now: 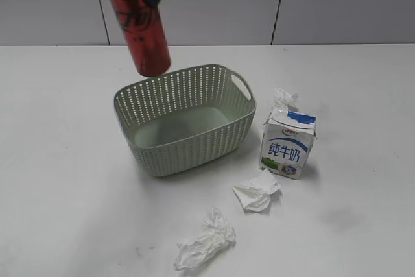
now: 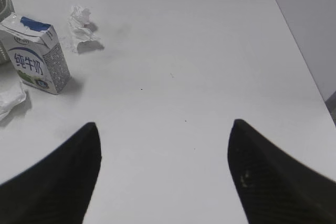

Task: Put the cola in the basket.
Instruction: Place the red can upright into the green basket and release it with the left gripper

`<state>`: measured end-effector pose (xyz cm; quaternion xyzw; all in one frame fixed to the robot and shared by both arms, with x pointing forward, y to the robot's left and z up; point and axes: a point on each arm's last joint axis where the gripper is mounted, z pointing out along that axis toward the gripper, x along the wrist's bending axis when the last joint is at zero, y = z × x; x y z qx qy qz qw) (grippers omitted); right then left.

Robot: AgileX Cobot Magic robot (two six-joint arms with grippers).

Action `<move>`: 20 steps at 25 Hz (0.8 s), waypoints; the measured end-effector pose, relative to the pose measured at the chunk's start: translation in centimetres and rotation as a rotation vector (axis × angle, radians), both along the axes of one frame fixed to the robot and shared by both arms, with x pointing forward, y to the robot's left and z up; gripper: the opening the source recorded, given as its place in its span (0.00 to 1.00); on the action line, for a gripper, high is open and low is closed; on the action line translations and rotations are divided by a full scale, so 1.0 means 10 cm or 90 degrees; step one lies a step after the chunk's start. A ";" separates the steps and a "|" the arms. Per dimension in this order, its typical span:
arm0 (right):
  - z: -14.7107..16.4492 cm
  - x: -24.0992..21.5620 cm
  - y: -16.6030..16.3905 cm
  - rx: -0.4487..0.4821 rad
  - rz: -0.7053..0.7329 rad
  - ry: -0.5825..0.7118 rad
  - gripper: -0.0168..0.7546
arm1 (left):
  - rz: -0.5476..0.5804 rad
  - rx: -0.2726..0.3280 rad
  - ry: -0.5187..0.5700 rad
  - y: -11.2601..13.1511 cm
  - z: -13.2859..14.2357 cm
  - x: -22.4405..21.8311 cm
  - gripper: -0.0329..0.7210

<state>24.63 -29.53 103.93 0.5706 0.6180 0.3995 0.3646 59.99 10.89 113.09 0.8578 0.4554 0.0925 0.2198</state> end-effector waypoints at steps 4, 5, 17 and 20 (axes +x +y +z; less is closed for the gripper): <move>0.00 0.00 0.00 0.000 0.000 0.000 0.76 | -0.047 0.032 0.037 -0.39 -0.38 0.07 0.75; 0.00 0.00 0.00 0.000 0.000 0.000 0.76 | -0.056 0.044 0.048 -0.47 -0.49 0.09 0.75; 0.00 0.00 0.00 0.000 0.000 0.000 0.76 | -0.070 0.094 0.127 -0.67 -1.18 0.24 0.75; 0.00 0.00 0.00 0.000 0.000 0.000 0.76 | -0.070 0.090 0.130 -0.68 -1.19 0.24 0.75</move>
